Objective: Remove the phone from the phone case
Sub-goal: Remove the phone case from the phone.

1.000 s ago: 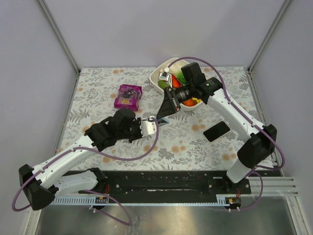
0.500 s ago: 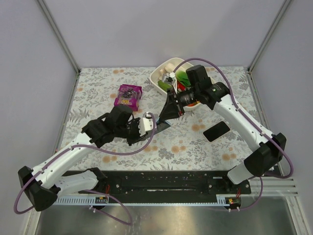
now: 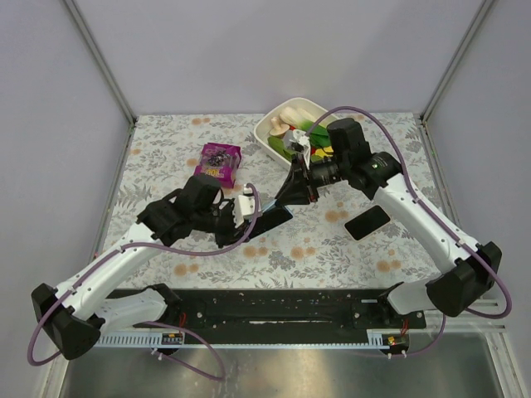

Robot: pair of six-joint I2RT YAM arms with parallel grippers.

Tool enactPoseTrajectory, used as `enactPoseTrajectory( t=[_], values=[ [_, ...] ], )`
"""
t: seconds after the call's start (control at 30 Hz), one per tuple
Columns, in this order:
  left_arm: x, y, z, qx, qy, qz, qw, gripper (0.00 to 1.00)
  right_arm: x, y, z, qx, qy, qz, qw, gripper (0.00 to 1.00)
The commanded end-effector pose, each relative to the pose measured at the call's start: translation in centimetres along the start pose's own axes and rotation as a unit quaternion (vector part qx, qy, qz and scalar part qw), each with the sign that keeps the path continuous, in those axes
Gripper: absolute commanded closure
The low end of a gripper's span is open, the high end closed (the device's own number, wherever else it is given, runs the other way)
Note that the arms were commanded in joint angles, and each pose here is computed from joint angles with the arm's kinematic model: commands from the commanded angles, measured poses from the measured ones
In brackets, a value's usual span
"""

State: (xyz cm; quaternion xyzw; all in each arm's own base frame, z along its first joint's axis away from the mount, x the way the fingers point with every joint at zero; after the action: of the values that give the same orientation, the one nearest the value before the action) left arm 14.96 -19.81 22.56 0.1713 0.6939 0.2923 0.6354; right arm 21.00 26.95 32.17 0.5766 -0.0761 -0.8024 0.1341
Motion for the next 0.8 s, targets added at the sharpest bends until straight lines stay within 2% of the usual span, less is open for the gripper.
enactPoseTrajectory(
  t=[0.0,0.2,0.43,0.53,0.7,0.77],
  values=[
    [-8.5,2.5,-0.1,0.014,-0.089,-0.165,0.982,1.00,0.8,0.8,-2.2,0.077,0.037,0.009,0.996,0.91],
    [-9.3,2.8,0.4,0.013,-0.070,-0.181,0.981,1.00,1.4,1.1,-1.8,0.084,0.047,0.012,0.995,0.79],
    [-10.1,3.0,0.9,0.009,-0.059,-0.190,0.980,1.00,2.7,0.8,-1.4,0.074,0.035,0.023,0.996,0.70],
    [-10.1,3.0,0.9,0.008,-0.059,-0.192,0.980,1.00,3.1,0.7,-1.1,0.068,0.025,0.025,0.997,0.58],
    [-10.5,3.2,1.0,0.007,-0.062,-0.195,0.979,1.00,3.6,0.4,-1.1,0.056,0.005,0.027,0.998,0.53],
    [-10.6,3.2,1.1,0.005,-0.063,-0.195,0.979,1.00,3.7,0.1,-0.9,0.039,-0.009,0.025,0.999,0.47]
  ],
)
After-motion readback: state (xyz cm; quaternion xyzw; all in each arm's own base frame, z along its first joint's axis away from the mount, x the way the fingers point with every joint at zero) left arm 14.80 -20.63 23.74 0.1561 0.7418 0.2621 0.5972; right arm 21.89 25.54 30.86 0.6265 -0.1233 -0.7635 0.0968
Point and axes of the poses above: each gripper's point midway between its finger pads, its own y axis back along the fingers, its own z axis along the line the jaws close on, x = y × z, the point moved 4 cm from there along y, back along the fingers, and after that the axes turned 2 degrees about -y, right-handed, at the moved point
